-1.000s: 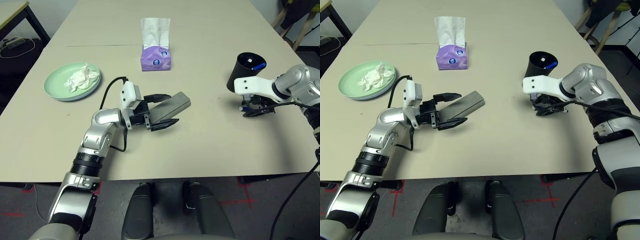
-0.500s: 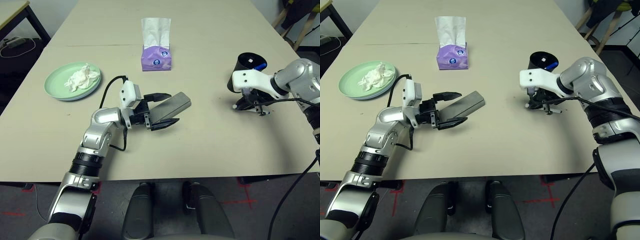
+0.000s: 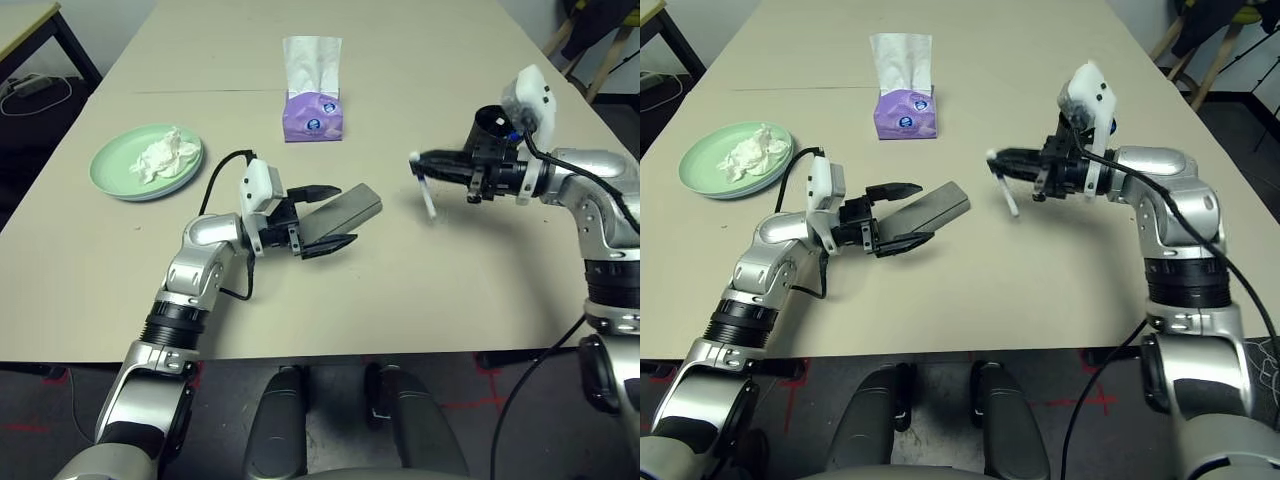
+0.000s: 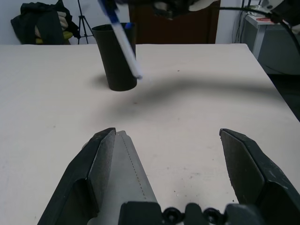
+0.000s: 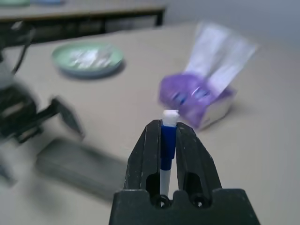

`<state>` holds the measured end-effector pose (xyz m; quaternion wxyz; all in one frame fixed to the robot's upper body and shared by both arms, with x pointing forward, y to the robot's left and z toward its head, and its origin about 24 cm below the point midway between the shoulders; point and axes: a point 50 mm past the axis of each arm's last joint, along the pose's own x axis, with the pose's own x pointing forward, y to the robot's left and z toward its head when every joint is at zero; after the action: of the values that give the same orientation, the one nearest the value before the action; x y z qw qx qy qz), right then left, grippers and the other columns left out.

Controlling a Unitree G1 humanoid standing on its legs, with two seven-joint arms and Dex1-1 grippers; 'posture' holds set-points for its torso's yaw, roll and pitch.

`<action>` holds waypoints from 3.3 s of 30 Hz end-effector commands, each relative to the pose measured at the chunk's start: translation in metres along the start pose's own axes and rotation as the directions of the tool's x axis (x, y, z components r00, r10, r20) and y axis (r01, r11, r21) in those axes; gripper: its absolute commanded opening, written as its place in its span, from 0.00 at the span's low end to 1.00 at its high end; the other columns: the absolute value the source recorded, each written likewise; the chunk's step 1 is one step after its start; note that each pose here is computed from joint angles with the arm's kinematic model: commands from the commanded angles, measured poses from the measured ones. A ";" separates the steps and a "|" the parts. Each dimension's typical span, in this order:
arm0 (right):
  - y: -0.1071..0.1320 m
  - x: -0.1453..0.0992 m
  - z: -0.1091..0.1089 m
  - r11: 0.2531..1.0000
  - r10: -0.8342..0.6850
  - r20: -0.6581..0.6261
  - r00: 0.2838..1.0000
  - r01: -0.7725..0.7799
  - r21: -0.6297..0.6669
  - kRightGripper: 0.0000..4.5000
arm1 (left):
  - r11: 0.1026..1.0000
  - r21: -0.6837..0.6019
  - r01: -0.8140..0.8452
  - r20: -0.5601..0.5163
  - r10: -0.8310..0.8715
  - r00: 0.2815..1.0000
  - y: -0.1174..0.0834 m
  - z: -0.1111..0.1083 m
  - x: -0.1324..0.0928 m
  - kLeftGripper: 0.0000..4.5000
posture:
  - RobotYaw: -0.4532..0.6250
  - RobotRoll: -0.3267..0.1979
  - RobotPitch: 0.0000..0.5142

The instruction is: Organize and tidy the items on the table.

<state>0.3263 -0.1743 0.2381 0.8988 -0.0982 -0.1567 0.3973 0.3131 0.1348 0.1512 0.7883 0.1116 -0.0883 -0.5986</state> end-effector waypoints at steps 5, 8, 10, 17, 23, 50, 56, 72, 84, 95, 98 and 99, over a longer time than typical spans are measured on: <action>-0.024 -0.008 0.009 0.858 -0.504 0.253 0.826 0.513 0.030 0.07 | 0.999 0.005 0.033 -0.018 -0.033 0.999 -0.002 -0.004 0.004 1.00 | 0.48 0.62 0.29; -0.032 -0.010 0.007 0.783 -0.617 0.249 0.746 0.615 0.097 0.07 | 0.999 0.007 0.035 -0.020 -0.034 0.999 -0.002 -0.004 0.004 1.00 | 0.48 0.62 0.29; -0.035 -0.010 0.003 0.751 -0.658 0.213 0.723 0.651 0.108 0.07 | 0.999 0.008 0.035 -0.020 -0.035 0.999 -0.002 -0.004 0.004 1.00 | 0.48 0.62 0.30; -0.041 -0.012 0.002 0.689 -0.724 0.180 0.666 0.713 0.135 0.07 | 0.999 0.008 0.039 -0.026 -0.038 0.999 -0.003 -0.005 0.002 1.00 | 0.48 0.62 0.30; -0.043 -0.015 0.004 0.668 -0.740 0.195 0.643 0.736 0.109 0.07 | 0.999 0.008 0.040 -0.028 -0.040 0.999 -0.003 -0.005 0.002 1.00 | 0.48 0.62 0.30; -0.046 -0.022 -0.030 0.632 -0.773 -0.080 0.630 0.775 -0.007 0.23 | 0.999 0.010 0.042 -0.030 -0.041 0.999 -0.002 -0.004 0.002 1.00 | 0.48 0.62 0.30; -0.035 -0.024 -0.025 0.695 -0.718 0.071 0.693 0.719 0.012 0.72 | 1.000 0.030 0.000 0.000 0.000 1.000 0.002 -0.001 0.002 1.00 | 0.48 0.62 0.29; -0.002 -0.070 -0.071 0.902 -0.418 -0.050 0.907 0.421 0.099 0.99 | 0.519 -0.036 -0.854 0.098 0.852 0.514 0.046 0.004 -0.038 1.00 | 0.53 0.62 0.28; 0.000 -0.089 -0.096 0.615 -0.784 -0.079 0.616 0.787 0.036 0.99 | 0.062 0.070 -0.996 -0.082 0.995 0.056 0.031 -0.020 -0.126 1.00 | 0.53 0.62 0.26; -0.012 -0.097 -0.102 0.639 -0.764 -0.063 0.642 0.766 0.065 0.99 | 0.193 0.039 -0.980 0.004 0.981 0.193 0.020 -0.017 -0.163 1.00 | 0.52 0.62 0.23; -0.018 -0.096 -0.104 0.673 -0.733 -0.069 0.677 0.736 0.066 0.99 | 0.282 0.015 -0.959 0.008 0.959 0.282 0.018 -0.019 -0.167 1.00 | 0.52 0.62 0.23; -0.021 -0.097 -0.104 0.680 -0.728 -0.065 0.682 0.731 0.060 0.99 | 0.296 0.018 -0.955 -0.001 0.955 0.296 0.018 -0.021 -0.170 1.00 | 0.52 0.62 0.23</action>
<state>0.3158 -0.2618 0.1302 0.9888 0.0011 -0.1491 0.0055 0.2937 0.2993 0.1437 0.9876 0.0496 -0.1491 0.0019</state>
